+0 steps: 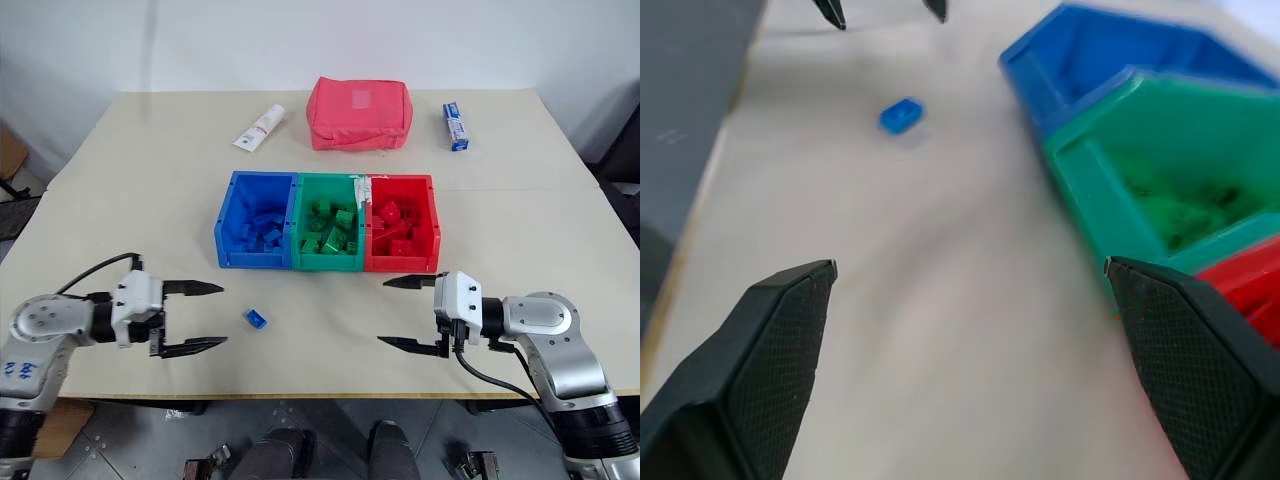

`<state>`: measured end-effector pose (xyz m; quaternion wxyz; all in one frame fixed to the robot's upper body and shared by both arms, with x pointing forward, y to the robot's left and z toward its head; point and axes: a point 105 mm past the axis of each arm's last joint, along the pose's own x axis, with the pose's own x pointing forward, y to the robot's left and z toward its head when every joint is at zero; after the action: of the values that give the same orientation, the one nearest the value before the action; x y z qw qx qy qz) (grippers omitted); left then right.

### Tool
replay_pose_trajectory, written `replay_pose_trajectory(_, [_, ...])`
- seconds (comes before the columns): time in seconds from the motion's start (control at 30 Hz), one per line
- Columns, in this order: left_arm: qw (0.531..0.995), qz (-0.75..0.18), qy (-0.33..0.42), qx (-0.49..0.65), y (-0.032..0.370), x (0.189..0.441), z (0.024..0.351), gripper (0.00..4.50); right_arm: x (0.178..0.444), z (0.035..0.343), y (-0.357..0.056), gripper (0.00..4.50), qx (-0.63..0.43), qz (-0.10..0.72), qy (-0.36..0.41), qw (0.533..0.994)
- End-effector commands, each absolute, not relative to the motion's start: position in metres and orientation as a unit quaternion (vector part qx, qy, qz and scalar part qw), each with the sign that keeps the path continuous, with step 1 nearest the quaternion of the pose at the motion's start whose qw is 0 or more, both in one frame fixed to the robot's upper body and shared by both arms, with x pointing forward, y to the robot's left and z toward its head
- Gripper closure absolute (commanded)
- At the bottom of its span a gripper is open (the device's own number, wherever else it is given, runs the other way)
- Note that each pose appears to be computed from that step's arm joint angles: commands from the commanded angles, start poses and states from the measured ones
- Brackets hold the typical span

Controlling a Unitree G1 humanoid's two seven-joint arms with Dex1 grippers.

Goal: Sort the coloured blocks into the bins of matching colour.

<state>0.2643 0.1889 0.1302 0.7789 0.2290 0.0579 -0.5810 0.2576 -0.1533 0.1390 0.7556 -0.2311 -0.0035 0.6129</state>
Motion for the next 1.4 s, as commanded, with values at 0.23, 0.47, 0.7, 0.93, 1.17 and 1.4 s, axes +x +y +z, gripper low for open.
replay_pose_trajectory(0.23, [0.723, -0.607, 0.093, 0.316, 0.179, 0.289, 0.105, 0.02, 0.248, 0.143, -0.145, 0.00, -0.242, 0.620, -0.018, 0.746])
replay_pose_trajectory(0.47, [0.698, -0.644, 0.096, 0.299, 0.166, 0.288, 0.096, 0.02, 0.247, 0.144, -0.143, 0.00, -0.244, 0.607, -0.025, 0.756])
replay_pose_trajectory(0.7, [0.694, -0.645, 0.114, 0.299, 0.169, 0.291, 0.088, 1.53, 0.247, 0.145, -0.142, 0.00, -0.245, 0.600, -0.029, 0.761])
replay_pose_trajectory(0.93, [0.713, -0.638, 0.111, 0.269, 0.170, 0.293, 0.093, 3.63, 0.247, 0.147, -0.143, 0.00, -0.245, 0.594, -0.030, 0.766])
replay_pose_trajectory(1.17, [0.823, -0.556, -0.025, 0.115, 0.166, 0.319, 0.173, 4.03, 0.256, 0.176, -0.146, 0.00, -0.198, 0.544, -0.079, 0.811])
replay_pose_trajectory(1.4, [0.921, -0.378, -0.090, 0.036, 0.176, 0.364, 0.219, 4.03, 0.277, 0.210, -0.145, 0.00, -0.154, 0.460, -0.166, 0.858])
